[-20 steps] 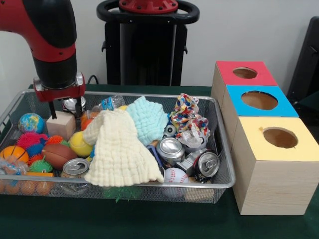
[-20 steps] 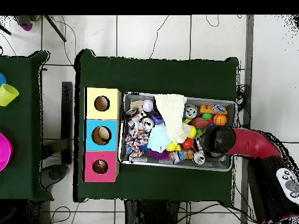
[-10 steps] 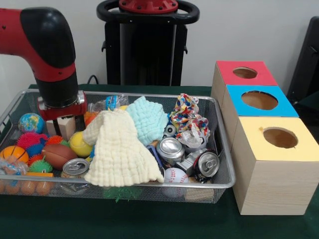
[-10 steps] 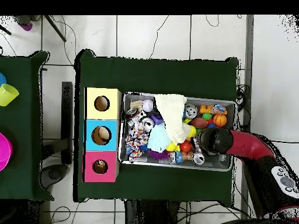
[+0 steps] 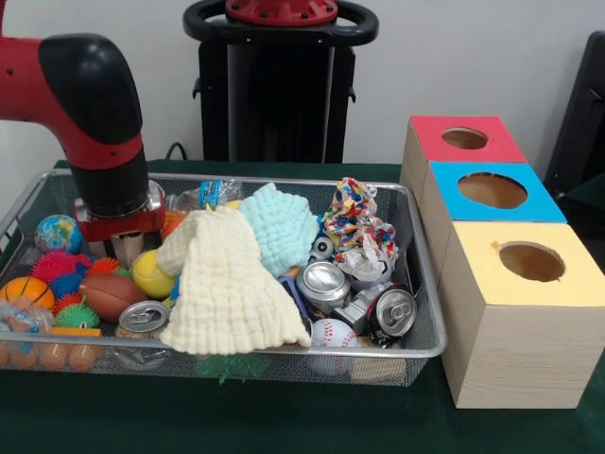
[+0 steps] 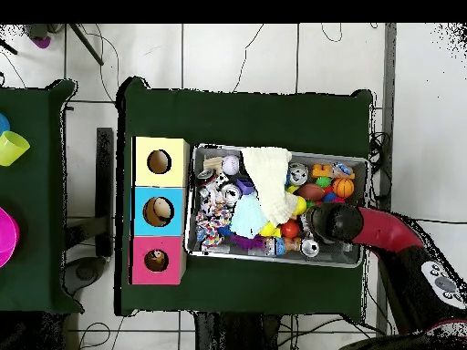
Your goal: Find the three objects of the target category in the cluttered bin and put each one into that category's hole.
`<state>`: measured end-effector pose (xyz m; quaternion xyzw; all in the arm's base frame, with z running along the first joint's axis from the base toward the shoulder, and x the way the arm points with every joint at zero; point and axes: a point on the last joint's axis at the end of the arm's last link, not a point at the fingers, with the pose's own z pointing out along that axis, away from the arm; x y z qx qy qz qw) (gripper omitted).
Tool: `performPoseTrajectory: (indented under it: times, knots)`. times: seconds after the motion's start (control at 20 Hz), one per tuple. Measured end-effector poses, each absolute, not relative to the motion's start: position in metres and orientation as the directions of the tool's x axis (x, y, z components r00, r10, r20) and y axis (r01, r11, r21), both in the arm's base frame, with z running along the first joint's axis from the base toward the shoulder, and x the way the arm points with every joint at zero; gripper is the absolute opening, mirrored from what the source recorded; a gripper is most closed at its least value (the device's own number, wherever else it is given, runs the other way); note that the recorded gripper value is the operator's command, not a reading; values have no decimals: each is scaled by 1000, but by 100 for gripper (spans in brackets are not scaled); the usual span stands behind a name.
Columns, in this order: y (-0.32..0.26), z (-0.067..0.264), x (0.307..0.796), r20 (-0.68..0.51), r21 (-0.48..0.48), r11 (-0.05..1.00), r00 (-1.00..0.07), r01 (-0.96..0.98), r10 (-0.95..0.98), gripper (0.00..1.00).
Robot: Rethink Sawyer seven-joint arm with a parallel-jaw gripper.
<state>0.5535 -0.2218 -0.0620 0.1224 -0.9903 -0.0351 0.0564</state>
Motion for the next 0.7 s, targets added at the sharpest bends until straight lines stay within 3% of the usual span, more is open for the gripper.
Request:
performPoseTrajectory:
  times: [0.45,0.7]
  knots:
    - [-222,-51,556,98,70,966,-962,-248,-254,100]
    - [-222,-23,563,84,34,963,-959,-269,-271,100]
